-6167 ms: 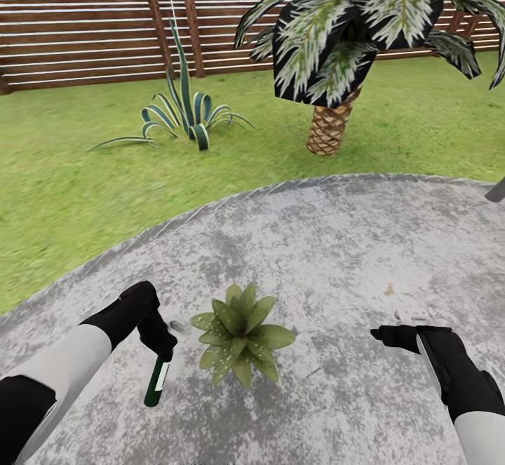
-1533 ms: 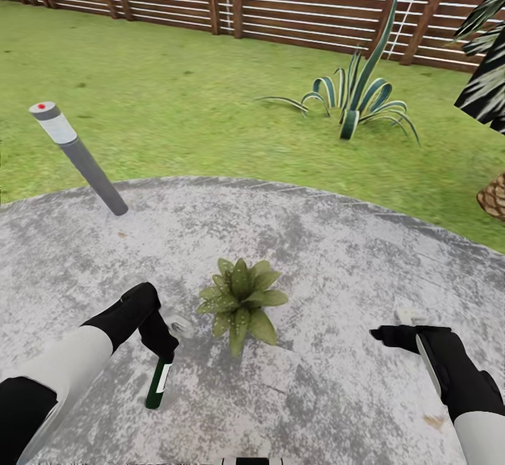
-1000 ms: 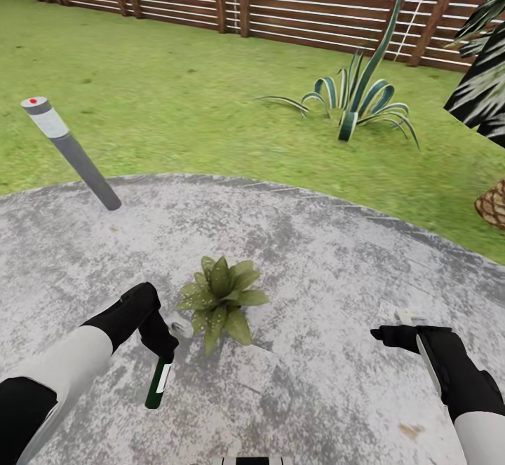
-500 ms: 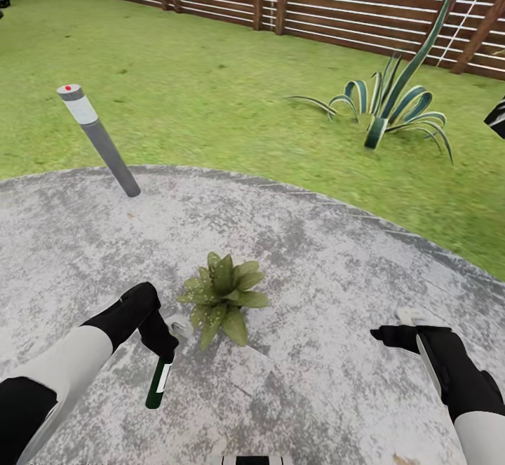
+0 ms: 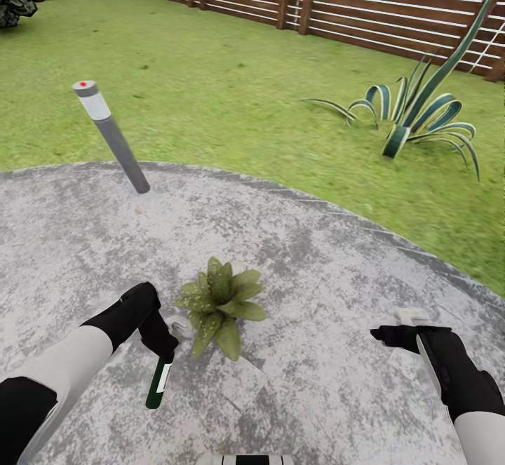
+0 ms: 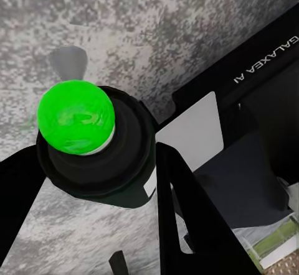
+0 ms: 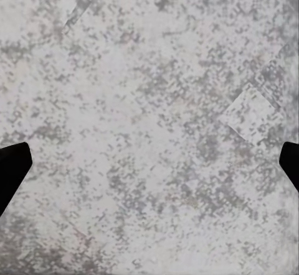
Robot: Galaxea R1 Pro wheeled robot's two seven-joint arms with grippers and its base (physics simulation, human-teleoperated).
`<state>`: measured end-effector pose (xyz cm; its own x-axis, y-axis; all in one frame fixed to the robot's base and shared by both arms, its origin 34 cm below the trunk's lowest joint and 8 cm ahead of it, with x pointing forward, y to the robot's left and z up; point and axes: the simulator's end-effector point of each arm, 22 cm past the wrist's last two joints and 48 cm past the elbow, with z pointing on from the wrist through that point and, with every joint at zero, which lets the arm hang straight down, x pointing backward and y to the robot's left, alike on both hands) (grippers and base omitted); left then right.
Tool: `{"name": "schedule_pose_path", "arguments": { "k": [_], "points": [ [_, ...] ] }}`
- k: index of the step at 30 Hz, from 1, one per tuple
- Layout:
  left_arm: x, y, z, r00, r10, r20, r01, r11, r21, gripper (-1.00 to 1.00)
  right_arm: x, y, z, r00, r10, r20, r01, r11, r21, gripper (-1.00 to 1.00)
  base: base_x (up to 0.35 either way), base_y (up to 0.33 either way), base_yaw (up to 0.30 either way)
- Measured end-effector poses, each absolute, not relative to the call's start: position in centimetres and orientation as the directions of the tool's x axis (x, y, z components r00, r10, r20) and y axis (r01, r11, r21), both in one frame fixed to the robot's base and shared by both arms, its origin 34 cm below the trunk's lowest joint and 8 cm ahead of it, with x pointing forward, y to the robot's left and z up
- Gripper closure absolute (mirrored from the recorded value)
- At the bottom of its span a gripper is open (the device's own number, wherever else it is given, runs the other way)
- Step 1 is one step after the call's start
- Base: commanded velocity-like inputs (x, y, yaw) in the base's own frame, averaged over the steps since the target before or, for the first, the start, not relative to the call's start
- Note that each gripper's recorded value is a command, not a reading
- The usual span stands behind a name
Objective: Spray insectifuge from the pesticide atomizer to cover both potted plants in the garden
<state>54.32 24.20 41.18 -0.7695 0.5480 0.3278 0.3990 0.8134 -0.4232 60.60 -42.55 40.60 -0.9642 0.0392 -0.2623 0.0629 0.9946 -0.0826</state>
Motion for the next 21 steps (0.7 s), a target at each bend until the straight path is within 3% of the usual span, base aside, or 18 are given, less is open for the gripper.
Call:
{"name": "schedule_pose_path", "arguments": {
  "k": [10, 14, 21],
  "points": [
    [54.36, 24.18, 41.19, -0.77, 0.548, 0.327, 0.399, 0.813, -0.423, 1.0, 60.59, -42.56, 40.6, -0.964, 0.039, -0.262, 0.063, 0.995, -0.083, -1.0, 0.0, -0.321, 0.0],
    [54.36, 24.18, 41.18, -0.77, 0.547, 0.327, 0.398, 0.814, -0.424, 1.0, 60.58, -42.56, 40.57, -0.964, 0.039, -0.262, 0.063, 0.995, -0.083, -1.0, 0.0, -0.088, 0.05],
    [54.23, 24.16, 41.03, -0.769, 0.547, 0.33, 0.396, 0.813, -0.426, 1.0, 60.49, -42.55, 40.39, -0.965, 0.038, -0.259, 0.062, 0.995, -0.083, -1.0, 0.0, -0.005, 0.227]
  ]
}}
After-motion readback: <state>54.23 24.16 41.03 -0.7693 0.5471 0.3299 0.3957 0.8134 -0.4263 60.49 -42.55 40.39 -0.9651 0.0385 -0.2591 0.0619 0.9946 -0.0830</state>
